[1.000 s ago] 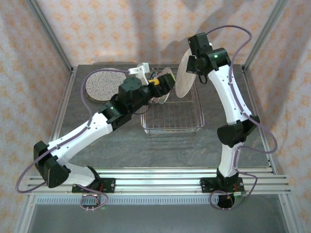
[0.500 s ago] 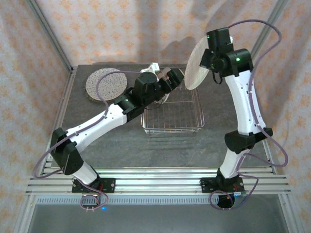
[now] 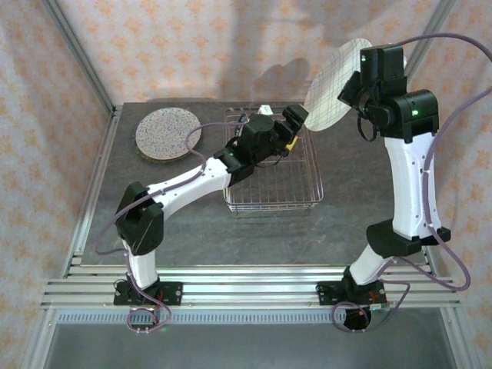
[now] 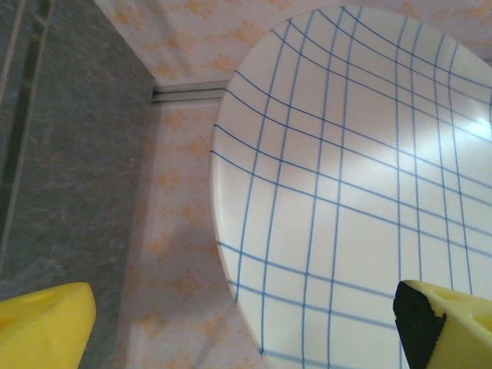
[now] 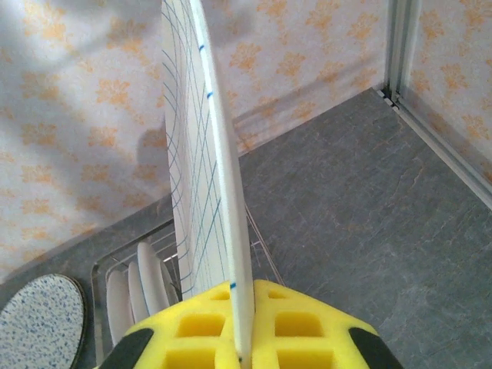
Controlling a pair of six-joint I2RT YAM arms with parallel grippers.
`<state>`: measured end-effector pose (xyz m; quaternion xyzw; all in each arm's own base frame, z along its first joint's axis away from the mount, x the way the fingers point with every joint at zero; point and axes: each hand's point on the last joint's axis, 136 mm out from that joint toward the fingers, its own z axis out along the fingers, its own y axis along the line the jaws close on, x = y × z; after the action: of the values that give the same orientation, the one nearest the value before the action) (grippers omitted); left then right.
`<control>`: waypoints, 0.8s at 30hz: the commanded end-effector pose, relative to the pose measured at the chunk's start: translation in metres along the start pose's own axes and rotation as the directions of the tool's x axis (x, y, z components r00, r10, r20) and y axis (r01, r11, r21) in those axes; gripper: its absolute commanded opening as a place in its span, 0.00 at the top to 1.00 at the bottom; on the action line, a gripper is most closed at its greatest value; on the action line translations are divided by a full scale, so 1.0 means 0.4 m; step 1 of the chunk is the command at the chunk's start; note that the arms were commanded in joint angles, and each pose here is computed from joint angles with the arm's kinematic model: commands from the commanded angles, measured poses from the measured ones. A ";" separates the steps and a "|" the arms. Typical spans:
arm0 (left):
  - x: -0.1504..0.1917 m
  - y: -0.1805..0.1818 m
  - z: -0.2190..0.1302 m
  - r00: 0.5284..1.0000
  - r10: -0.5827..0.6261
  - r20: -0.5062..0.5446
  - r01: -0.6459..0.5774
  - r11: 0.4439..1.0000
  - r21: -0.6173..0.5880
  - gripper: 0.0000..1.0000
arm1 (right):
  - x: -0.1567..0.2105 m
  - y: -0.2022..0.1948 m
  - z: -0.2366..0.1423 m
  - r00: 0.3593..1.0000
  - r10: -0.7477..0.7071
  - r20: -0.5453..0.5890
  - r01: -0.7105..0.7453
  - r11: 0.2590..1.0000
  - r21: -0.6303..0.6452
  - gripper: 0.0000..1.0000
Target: Unload the plates from the dish rack
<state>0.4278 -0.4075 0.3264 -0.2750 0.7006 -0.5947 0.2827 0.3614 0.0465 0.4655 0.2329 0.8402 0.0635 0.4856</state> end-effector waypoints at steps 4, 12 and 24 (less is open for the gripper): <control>0.023 -0.096 0.042 0.996 -0.074 -0.058 0.081 0.986 0.146 0.06 | -0.052 -0.009 -0.053 0.988 0.142 0.067 -0.136 0.988 -0.076 1.00; 0.029 -0.097 0.060 0.990 -0.098 -0.103 0.114 0.980 0.162 0.17 | -0.047 -0.011 -0.031 0.969 0.243 -0.031 -0.245 0.955 -0.169 1.00; 0.018 -0.115 0.062 0.988 -0.096 -0.123 0.119 0.974 0.195 0.42 | -0.020 -0.025 0.011 0.939 0.323 -0.118 -0.341 0.920 -0.193 1.00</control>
<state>0.4409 -0.4363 0.3481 -0.2636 0.6544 -0.6699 0.2313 0.3687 0.0324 0.4295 0.3193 0.8331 0.1966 0.4065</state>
